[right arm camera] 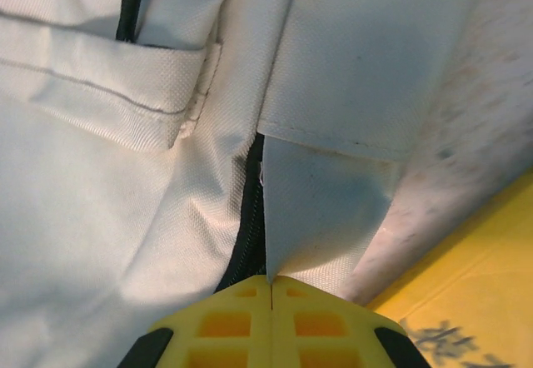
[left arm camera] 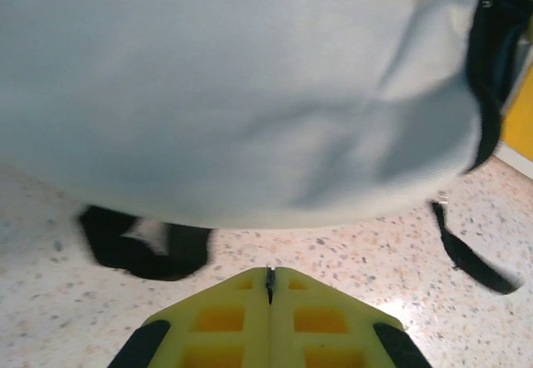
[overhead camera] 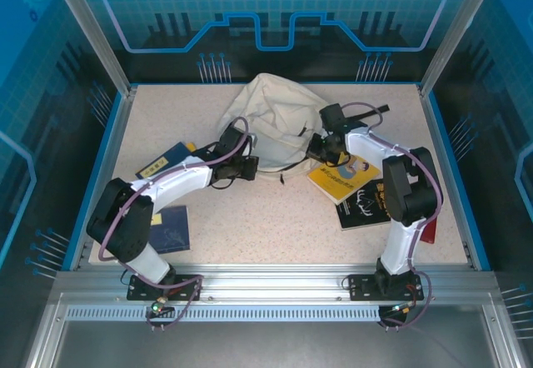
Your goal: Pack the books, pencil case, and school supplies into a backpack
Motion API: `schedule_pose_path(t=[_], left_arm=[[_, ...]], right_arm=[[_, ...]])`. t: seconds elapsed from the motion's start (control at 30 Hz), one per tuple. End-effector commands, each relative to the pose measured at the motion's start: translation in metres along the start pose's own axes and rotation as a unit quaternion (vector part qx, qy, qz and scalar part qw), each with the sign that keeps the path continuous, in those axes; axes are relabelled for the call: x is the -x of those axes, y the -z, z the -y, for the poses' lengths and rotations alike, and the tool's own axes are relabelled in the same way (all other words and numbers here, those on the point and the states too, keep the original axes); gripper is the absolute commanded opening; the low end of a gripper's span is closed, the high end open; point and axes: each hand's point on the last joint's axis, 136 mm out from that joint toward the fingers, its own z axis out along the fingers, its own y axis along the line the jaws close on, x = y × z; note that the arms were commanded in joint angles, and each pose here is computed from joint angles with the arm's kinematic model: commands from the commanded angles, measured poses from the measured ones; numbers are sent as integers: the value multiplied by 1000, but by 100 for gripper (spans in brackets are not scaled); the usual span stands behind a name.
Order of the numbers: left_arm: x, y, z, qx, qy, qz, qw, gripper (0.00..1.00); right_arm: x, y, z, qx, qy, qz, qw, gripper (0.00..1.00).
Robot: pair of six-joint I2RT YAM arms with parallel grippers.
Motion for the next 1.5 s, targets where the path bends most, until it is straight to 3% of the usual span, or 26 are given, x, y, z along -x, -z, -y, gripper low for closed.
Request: schedule_pose_path(t=[0.0, 0.13, 0.17, 0.27, 0.33, 0.4, 0.8, 0.97, 1.17, 1.47], left_arm=[[18, 15, -4, 13, 3, 26, 1000, 0], [12, 13, 29, -83, 17, 1, 996, 0], [10, 14, 42, -118, 24, -12, 993, 4], [0, 12, 74, -189, 50, -41, 980, 36], [-10, 7, 90, -209, 48, -50, 975, 48], [-19, -3, 96, -207, 47, -55, 976, 52], [-27, -61, 87, -150, 112, -43, 981, 54], [-21, -76, 90, -150, 115, -39, 981, 48], [-9, -80, 100, -180, 117, -12, 977, 39], [4, -78, 103, -197, 118, 29, 973, 35]], right_arm=[[6, -1, 15, -25, -12, 15, 1000, 0], [3, 1, -4, 21, -2, 1, 1000, 0], [1, 2, -9, 29, 2, -3, 1000, 0], [-3, 3, -16, 44, 4, -13, 999, 0], [-5, 3, -18, 50, 4, -17, 999, 0], [-6, 4, -19, 54, 3, -21, 998, 0], [-7, 11, -29, 74, 4, -27, 997, 0], [-8, 11, -30, 78, 1, -30, 996, 0], [-11, 11, -29, 79, -1, -33, 996, 0], [-14, 10, -29, 80, -4, -36, 996, 0]])
